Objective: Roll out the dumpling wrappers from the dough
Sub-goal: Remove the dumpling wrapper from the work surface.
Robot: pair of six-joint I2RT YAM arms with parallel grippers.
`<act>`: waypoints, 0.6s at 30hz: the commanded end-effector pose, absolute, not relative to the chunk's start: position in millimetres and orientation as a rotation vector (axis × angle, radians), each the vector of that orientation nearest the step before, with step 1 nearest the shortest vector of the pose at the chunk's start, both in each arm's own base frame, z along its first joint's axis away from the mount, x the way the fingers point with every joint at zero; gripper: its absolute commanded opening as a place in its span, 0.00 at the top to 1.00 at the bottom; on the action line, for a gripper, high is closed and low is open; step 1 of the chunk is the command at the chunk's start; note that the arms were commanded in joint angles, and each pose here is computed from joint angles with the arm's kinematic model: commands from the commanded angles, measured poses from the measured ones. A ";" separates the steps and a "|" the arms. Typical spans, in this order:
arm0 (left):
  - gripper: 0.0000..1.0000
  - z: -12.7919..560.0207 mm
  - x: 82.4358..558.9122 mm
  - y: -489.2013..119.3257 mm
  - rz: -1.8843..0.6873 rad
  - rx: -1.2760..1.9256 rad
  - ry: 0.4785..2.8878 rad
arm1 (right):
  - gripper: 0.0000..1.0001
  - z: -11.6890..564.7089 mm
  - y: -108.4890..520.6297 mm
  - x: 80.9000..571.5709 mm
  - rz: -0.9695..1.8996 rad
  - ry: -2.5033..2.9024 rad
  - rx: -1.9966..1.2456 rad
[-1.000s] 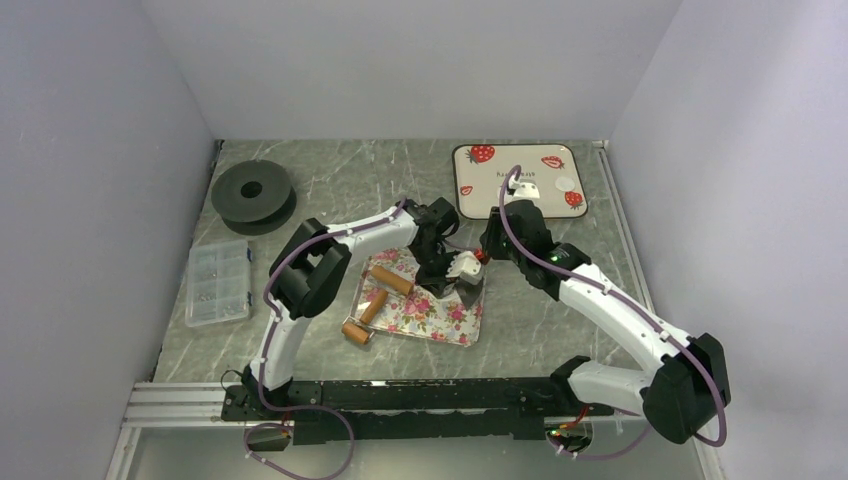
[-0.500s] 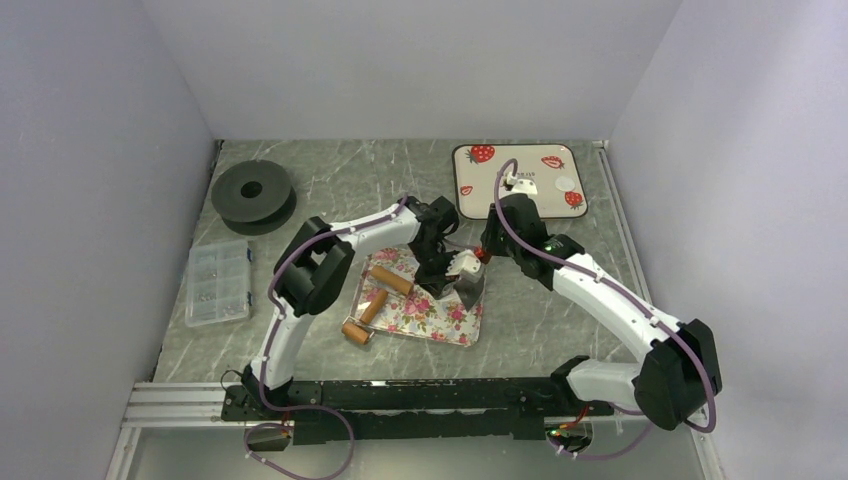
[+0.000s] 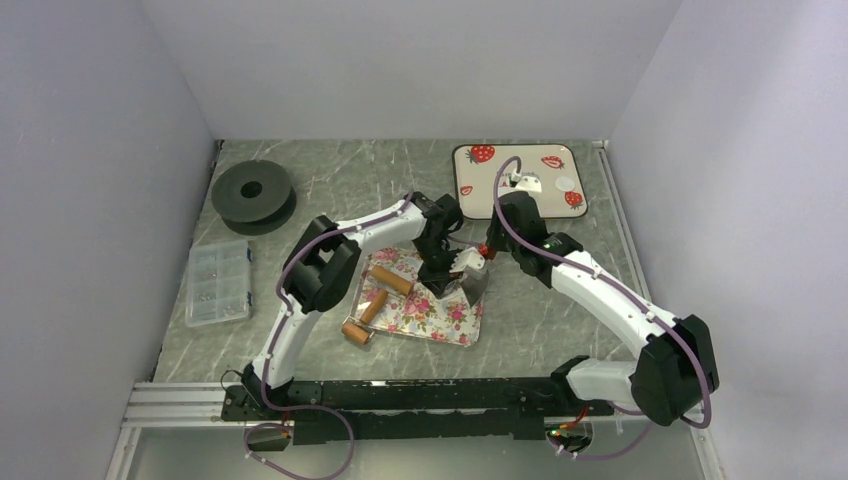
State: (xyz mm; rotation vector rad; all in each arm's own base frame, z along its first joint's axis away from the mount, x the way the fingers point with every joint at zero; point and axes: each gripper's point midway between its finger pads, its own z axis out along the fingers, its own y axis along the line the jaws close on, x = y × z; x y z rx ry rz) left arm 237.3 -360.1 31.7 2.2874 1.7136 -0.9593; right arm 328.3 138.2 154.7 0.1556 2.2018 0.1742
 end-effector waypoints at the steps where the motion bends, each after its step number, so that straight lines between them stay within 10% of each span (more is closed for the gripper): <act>1: 1.00 18.3 219.4 -350.6 -1.033 2.340 1.769 | 1.00 179.4 117.9 346.8 0.030 2.098 0.154; 18: 1.00 14.6 215.5 -344.5 -1.037 2.372 1.765 | 1.00 215.4 91.5 374.6 -0.035 1.986 0.193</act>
